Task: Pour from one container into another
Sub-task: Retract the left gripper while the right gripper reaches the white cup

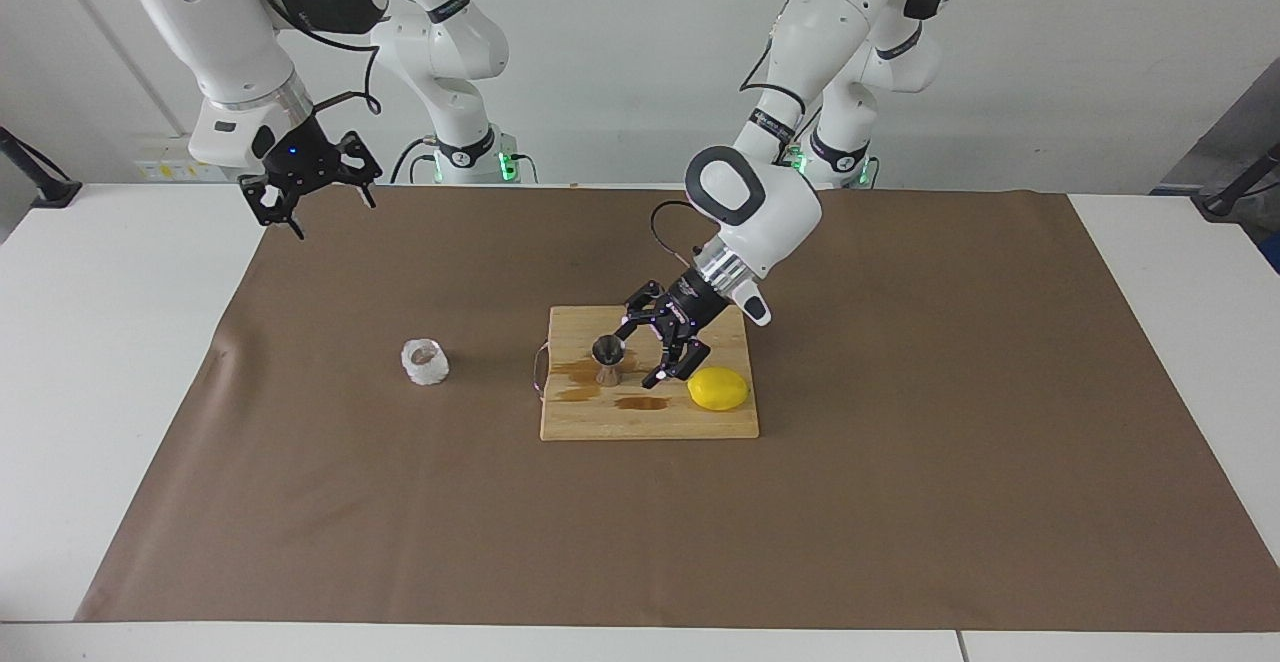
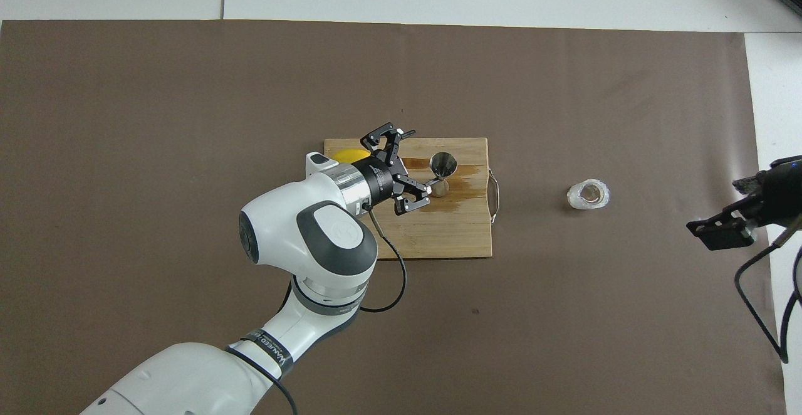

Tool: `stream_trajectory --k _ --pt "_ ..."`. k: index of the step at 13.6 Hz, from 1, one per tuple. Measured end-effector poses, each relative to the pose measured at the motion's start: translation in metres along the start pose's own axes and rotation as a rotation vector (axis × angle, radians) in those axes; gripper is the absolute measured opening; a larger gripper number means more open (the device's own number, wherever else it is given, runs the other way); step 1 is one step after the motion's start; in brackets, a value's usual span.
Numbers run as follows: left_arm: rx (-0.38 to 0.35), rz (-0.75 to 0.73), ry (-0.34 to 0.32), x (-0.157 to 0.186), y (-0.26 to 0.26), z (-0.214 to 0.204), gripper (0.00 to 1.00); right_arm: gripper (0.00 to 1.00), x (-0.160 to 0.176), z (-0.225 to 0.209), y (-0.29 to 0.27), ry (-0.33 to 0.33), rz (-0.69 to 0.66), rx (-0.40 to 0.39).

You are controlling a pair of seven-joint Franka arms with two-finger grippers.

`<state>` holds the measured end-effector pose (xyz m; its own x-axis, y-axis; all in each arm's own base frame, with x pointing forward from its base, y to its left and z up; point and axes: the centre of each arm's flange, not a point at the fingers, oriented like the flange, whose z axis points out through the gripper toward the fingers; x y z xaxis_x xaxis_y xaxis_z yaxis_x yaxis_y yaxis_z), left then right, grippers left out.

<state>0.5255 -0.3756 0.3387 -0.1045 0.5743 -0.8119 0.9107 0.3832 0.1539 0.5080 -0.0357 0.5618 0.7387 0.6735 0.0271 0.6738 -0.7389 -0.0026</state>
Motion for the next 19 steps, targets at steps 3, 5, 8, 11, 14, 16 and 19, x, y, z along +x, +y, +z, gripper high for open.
stream_trajectory --k 3,5,8,11,14,16,19 --pt "0.014 0.044 0.014 0.008 0.010 -0.008 1.00 1.00 -0.011 0.029 0.008 0.002 -0.326 -0.006" --pt "0.025 0.059 0.014 0.012 0.018 -0.016 1.00 1.00 -0.020 0.057 0.025 -0.001 -0.462 0.000" --pt "0.047 0.113 0.022 0.014 0.025 -0.025 1.00 1.00 -0.024 0.125 0.058 0.000 -0.599 0.023" --pt "0.088 0.205 0.041 0.015 0.033 -0.033 1.00 1.00 -0.018 0.186 0.073 0.127 -0.591 0.087" --pt "0.138 0.314 0.064 0.017 0.051 -0.049 1.00 1.00 -0.016 0.207 0.071 0.257 -0.557 0.135" --pt "0.187 0.391 0.083 0.018 0.066 -0.064 1.00 1.00 -0.014 0.212 0.066 0.302 -0.545 0.154" --pt "0.258 0.510 0.137 0.023 0.091 -0.094 1.00 1.00 -0.013 0.221 0.060 0.361 -0.531 0.162"
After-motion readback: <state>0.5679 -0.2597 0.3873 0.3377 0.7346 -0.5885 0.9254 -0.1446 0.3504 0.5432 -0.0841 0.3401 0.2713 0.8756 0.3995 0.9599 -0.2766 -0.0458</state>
